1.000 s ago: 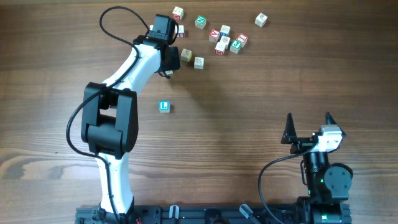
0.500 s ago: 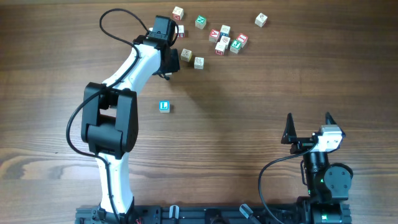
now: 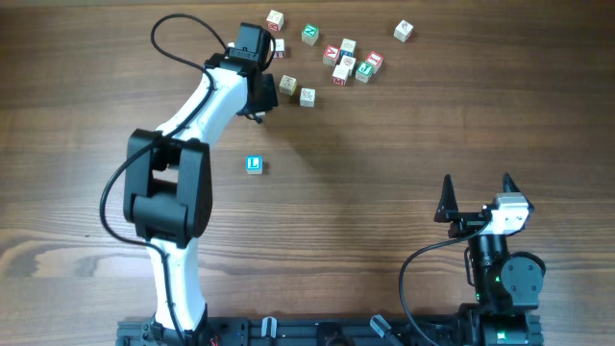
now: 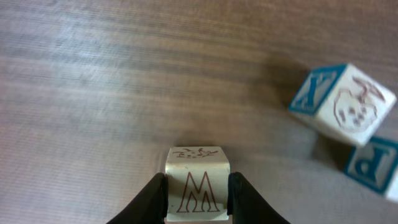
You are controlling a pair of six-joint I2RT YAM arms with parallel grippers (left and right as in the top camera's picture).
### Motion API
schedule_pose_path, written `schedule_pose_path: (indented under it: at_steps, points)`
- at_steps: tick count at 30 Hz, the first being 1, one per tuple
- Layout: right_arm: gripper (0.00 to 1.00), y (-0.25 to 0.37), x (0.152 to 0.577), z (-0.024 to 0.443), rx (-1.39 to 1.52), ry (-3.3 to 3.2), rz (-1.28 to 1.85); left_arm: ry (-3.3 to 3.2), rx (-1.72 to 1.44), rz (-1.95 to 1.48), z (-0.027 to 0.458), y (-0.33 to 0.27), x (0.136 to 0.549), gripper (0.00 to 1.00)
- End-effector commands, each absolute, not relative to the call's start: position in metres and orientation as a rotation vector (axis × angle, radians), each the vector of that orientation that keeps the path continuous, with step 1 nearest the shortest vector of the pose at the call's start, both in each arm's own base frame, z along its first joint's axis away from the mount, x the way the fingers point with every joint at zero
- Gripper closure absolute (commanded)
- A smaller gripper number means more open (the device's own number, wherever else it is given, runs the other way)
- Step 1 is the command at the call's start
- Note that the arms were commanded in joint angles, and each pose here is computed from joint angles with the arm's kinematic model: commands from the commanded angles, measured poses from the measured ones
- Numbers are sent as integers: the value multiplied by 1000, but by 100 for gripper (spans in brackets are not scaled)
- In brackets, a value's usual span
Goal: Form a horizontal line
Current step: 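Carry the M block and lower it right of the L block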
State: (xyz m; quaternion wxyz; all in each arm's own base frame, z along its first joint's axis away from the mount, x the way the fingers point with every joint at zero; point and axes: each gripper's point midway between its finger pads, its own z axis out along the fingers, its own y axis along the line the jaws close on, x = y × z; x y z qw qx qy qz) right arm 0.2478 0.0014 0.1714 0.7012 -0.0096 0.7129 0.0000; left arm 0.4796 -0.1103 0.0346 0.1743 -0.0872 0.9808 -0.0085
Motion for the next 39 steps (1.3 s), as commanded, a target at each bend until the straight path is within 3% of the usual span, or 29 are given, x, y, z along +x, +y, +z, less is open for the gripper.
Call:
schedule_pose_path:
  at_steps: [1,6,18,23,39]
  points:
    - [0,3,248,173,-37,1581,-3,2719,-213,-132,99,-124,466,71]
    - [0,3,248,173,-37,1581,-3,2851,-128,-233,130,-147,407,71]
    - [0,3,248,173,-37,1581,-3,3107,-78,-72,68,-177,318,72]
    - [0,3,248,173,-37,1581,-3,3021,-82,23,37,-163,327,72]
    - [0,3,248,173,-37,1581,-3,2910,-93,114,26,-152,344,65]
